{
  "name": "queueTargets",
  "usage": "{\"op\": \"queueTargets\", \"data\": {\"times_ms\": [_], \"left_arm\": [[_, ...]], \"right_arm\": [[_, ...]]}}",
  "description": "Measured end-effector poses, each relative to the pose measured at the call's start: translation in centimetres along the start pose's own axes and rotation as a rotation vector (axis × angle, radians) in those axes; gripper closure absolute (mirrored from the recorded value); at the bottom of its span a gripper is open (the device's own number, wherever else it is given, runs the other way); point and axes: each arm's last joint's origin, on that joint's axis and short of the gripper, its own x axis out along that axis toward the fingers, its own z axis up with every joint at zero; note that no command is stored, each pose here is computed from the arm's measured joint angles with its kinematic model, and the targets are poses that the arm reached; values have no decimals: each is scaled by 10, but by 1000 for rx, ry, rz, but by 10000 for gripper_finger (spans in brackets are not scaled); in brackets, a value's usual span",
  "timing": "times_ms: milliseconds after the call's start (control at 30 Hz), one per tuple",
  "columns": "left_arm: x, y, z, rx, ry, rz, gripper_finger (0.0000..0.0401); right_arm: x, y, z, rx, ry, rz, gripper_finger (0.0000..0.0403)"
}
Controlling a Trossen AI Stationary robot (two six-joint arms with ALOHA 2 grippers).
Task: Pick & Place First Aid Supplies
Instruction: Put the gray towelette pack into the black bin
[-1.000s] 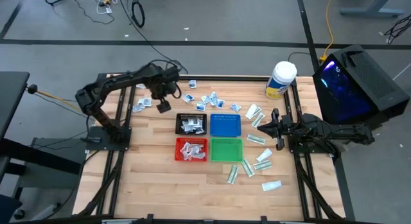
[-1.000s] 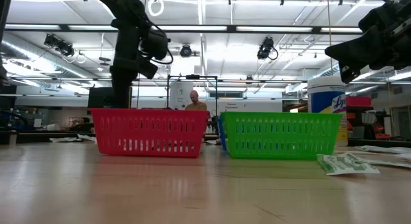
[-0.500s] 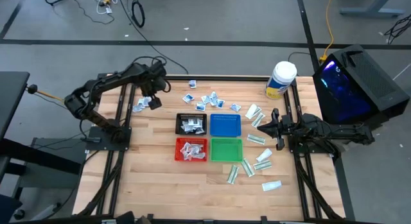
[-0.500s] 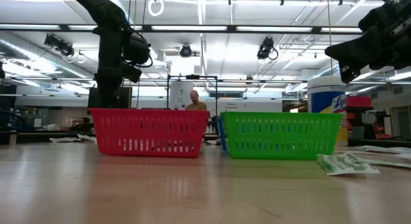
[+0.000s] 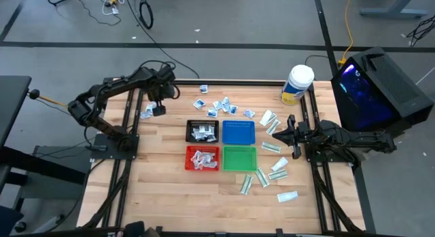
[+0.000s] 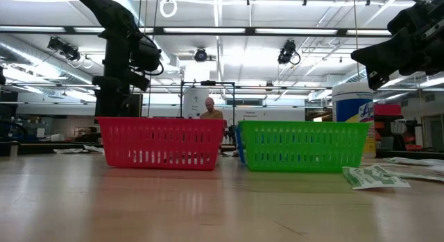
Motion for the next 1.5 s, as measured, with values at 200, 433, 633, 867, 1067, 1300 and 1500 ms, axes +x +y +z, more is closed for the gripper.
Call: {"op": "queueTargets", "data": {"times_ms": [200, 433, 633, 867, 1067, 1300, 1500], "left_arm": [[1, 6, -4, -19, -33, -58, 8], [4, 21, -16, -92, -15, -49, 8], [7, 35, -23, -155, -33, -27, 9], [27, 33, -14, -119, 45, -91, 9], [48, 34, -8, -80, 131, -108, 9], [67, 26, 3, 23, 243, -75, 9], [79, 19, 11, 53, 274, -86, 9]], "right_arm": [[0, 0, 0, 0, 0, 0, 385], [0, 0, 0, 0, -1, 0, 385], [0, 0, 0, 0, 0, 0, 385], [0, 0, 0, 0, 0, 0, 385], [0, 0, 0, 0, 0, 0, 385], [0, 0, 0, 0, 0, 0, 385], [0, 0, 0, 0, -1, 1, 385]]}}
